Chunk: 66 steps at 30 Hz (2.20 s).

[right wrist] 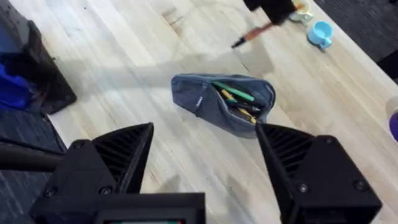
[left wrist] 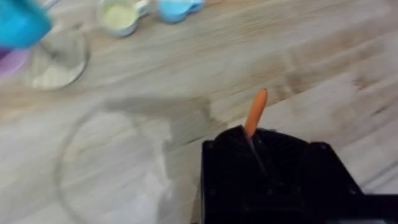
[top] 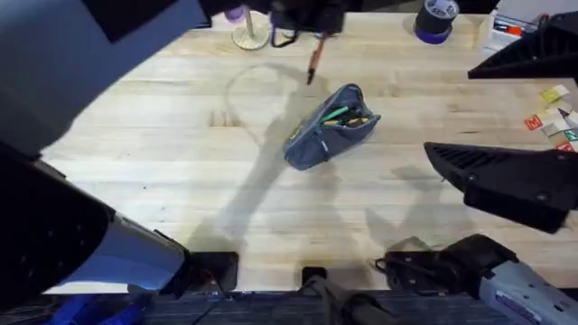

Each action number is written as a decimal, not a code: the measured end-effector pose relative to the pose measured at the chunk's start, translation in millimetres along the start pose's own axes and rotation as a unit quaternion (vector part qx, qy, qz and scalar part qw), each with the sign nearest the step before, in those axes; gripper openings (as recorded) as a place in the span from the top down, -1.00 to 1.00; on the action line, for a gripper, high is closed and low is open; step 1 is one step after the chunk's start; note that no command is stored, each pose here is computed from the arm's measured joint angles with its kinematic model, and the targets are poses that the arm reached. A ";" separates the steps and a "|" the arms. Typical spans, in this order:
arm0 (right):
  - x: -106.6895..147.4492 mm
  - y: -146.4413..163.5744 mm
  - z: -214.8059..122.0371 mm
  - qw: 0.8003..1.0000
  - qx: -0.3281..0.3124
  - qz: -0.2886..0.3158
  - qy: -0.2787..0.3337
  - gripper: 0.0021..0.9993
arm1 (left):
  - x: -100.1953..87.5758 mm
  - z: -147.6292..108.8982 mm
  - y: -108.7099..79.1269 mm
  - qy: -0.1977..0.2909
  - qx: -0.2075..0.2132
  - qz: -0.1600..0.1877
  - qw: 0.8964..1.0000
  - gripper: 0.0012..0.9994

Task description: Unzip the bag, pick up the pens from the table one at a time and place them inside, then zip the bag closed.

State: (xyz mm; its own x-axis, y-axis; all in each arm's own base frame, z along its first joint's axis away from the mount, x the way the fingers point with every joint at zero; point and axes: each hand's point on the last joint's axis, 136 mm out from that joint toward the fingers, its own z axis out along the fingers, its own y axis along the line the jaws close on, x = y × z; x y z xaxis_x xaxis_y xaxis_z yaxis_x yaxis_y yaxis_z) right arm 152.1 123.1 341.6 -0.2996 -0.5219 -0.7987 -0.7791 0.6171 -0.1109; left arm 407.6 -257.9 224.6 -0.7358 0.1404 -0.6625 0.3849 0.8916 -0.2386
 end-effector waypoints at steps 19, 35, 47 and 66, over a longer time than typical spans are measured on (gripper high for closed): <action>-0.2 -0.1 0.0 1.000 0.000 -0.015 0.000 -0.99 | 47.1 37.5 -92.7 0.050 0.140 0.180 0.972 0.92; -0.1 -0.1 0.0 1.000 0.000 -0.019 0.000 -0.99 | 133.4 46.5 -50.0 0.228 0.089 0.227 0.943 0.92; -0.1 -0.1 0.0 1.000 0.000 -0.019 0.000 -0.99 | 136.7 50.7 -37.1 0.238 0.055 0.244 0.939 0.72; -0.1 -0.1 0.0 1.000 0.000 -0.019 0.000 -0.99 | 133.7 39.1 -39.1 0.235 0.055 0.248 0.938 -0.99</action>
State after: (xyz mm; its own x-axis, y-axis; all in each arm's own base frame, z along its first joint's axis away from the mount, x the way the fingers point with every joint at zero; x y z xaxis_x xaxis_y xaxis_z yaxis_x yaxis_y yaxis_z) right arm 152.3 123.1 341.7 -0.2698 -0.5444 -0.7942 -0.7895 0.5973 -0.1413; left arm 315.9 -290.8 117.6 -0.6053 0.7234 -0.3321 0.7812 0.6200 -0.0731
